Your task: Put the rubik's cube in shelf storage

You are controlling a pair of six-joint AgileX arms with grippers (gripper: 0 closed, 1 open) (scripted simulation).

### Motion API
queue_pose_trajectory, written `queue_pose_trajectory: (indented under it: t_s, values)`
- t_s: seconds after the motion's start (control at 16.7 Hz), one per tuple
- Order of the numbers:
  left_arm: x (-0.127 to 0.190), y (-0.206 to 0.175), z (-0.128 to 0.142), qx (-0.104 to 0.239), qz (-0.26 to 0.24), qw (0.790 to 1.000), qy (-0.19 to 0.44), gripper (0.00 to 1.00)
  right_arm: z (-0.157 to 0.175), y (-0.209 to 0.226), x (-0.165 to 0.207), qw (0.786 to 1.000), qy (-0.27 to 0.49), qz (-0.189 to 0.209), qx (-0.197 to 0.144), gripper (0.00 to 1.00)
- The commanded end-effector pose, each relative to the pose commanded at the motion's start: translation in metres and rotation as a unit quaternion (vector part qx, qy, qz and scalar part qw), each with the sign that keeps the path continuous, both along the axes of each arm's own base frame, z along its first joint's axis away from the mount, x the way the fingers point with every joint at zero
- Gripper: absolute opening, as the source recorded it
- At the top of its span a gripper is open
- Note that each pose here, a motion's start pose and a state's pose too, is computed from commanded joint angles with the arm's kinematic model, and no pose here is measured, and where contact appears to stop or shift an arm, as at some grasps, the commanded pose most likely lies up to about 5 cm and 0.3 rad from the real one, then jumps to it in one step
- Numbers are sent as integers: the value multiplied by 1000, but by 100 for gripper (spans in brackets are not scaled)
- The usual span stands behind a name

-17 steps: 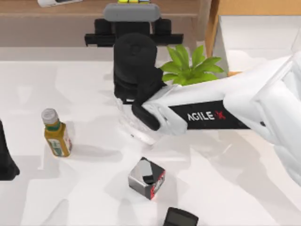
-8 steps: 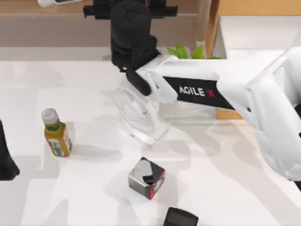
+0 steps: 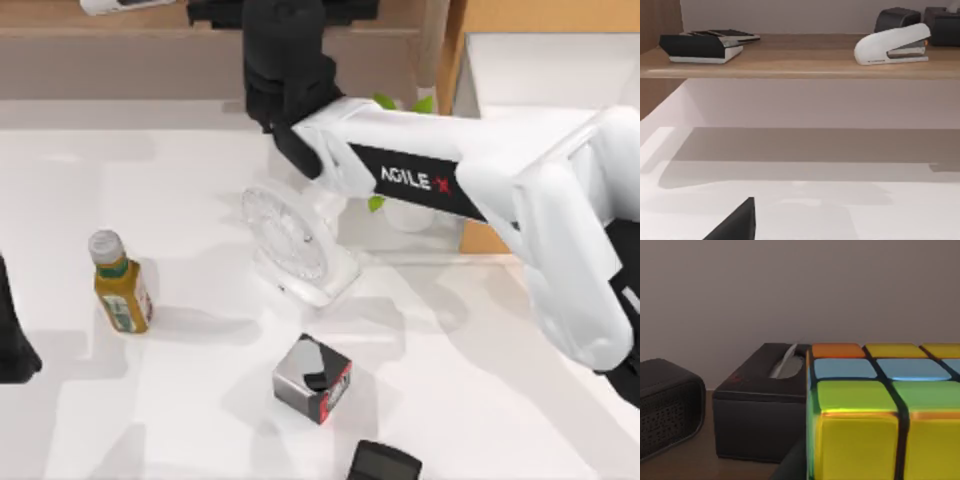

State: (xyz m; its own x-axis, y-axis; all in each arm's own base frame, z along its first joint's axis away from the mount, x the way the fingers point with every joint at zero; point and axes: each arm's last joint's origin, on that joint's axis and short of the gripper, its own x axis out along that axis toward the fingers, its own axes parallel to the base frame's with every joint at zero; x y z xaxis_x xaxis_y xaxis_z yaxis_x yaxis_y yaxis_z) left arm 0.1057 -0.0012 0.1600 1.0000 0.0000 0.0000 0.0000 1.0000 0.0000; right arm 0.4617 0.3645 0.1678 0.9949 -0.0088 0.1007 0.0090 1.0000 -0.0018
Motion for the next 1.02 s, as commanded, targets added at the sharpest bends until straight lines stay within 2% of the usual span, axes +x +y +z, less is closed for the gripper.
queue_pose_trajectory:
  t_s: [0.12, 0.9, 1.02]
  values:
    - [0, 0, 0, 0, 0, 1000, 0, 100, 0, 0, 0, 1000, 0, 0, 0, 0]
    - [0, 0, 0, 0, 0, 1000, 0, 100, 0, 0, 0, 1000, 0, 0, 0, 98]
    - [0, 0, 0, 0, 0, 1000, 0, 100, 0, 0, 0, 1000, 0, 0, 0, 100]
